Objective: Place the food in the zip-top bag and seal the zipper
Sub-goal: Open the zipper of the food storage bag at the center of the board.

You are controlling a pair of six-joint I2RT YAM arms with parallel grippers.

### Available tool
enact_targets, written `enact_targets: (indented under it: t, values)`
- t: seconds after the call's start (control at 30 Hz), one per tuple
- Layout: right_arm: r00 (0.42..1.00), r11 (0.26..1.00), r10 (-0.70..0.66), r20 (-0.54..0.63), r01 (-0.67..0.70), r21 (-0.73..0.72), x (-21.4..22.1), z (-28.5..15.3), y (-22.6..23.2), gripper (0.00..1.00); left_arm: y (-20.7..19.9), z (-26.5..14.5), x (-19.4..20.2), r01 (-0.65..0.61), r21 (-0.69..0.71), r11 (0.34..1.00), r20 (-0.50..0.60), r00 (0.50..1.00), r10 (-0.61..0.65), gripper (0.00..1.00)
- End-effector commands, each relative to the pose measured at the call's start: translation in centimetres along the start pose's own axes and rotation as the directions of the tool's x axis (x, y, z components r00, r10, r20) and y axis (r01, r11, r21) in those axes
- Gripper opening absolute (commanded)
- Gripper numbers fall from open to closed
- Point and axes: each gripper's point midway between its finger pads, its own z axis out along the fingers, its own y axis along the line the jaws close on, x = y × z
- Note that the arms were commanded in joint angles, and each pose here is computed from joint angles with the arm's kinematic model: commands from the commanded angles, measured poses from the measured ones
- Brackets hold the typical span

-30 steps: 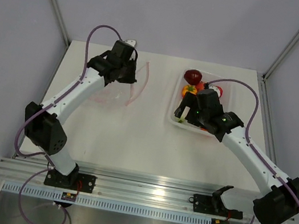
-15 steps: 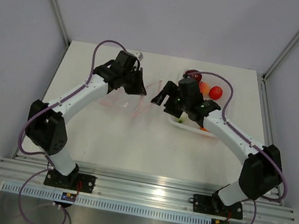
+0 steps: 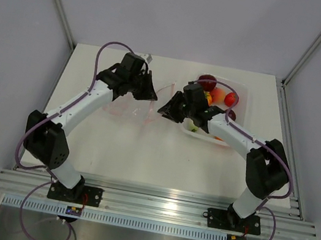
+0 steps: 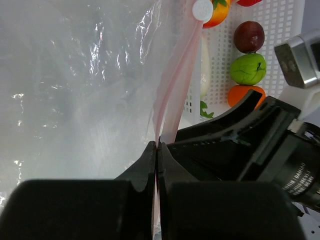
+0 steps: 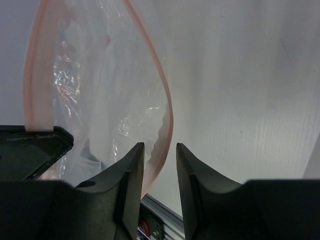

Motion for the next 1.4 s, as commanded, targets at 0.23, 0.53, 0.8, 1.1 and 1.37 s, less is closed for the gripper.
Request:
enact_targets:
  t: [0.23,0.53,0.8,1.1,1.37]
  values:
    - [0.984,0.977,-0.179,0.018,0.176,0.118,-2.3,-0.5,-1.0,0.0,0.7,-5.6,-1.2,-0.055,-0.105,0.993,0.095,0.993,0.065,0.0]
    - [0.947,0.911,-0.315,-0.065,0.321,0.258,-3.5,-0.6,-5.0,0.0,-0.2,-5.6,-0.2,-0.071,-0.094,0.993,0.011,0.997,0.072,0.0]
    - [0.931,0.888,-0.364,-0.004,0.349,0.299,-6.7,-3.6,-4.9,0.34,-1.3,-1.6,-2.2,-0.051,-0.102,0.993,0.035,0.998,0.054,0.0]
    - [0.9,0.861,-0.414,0.135,0.339,0.379,-8.4,-8.2,-5.3,0.75,-1.5,0.0,-3.2,-0.08,-0.109,0.991,0.023,0.996,0.083,0.0]
    - [0.914,0.834,-0.368,0.172,0.241,0.497,-10.7,-10.2,-9.5,0.75,-1.2,0.2,-3.1,-0.095,-0.118,0.989,0.021,0.995,0.098,0.0]
